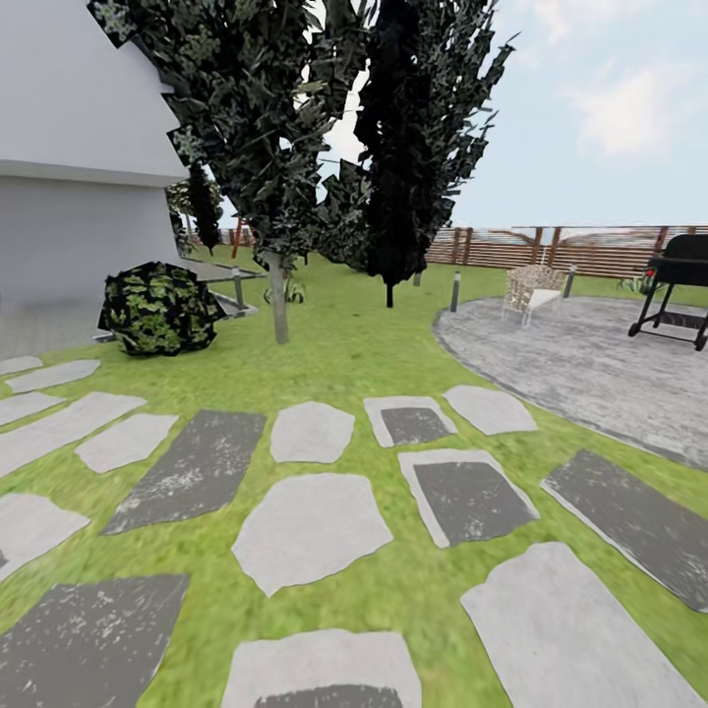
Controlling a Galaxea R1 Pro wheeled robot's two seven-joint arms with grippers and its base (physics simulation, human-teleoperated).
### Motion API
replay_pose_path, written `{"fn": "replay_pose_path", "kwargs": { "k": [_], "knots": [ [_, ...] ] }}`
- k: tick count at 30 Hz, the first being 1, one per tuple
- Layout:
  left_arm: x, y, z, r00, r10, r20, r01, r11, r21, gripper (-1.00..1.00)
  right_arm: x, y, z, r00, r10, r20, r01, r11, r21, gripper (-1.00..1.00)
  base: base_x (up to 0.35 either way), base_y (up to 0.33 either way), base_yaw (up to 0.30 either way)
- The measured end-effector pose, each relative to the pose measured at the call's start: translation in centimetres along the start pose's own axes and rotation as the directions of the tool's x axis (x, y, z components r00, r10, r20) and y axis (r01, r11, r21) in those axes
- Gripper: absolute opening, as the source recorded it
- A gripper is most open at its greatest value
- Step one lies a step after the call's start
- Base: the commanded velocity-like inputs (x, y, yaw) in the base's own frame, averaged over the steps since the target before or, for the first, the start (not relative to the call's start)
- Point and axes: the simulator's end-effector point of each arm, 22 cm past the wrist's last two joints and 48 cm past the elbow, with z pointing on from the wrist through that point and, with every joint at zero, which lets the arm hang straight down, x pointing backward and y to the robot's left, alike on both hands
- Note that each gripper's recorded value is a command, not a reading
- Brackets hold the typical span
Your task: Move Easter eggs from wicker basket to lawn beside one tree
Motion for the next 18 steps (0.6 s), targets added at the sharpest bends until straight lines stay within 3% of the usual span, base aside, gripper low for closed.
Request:
{"fn": "replay_pose_path", "kwargs": {
  "k": [10, 18],
  "knots": [
    [0.00, 0.00, 0.00, 1.000, 0.000, 0.000, 0.000, 1.000, 0.000, 1.00, 0.00, 0.09, 0.00, 1.000, 0.000, 0.000, 0.000, 1.000, -0.001, 1.00, 0.335, 0.046, -0.002],
    [0.00, 0.01, 0.00, 1.000, 0.000, 0.000, 0.000, 1.000, 0.000, 1.00, 0.01, 0.02, 0.00, 1.000, 0.000, 0.000, 0.000, 1.000, -0.001, 1.00, 0.335, 0.033, -0.077]
  ]
}}
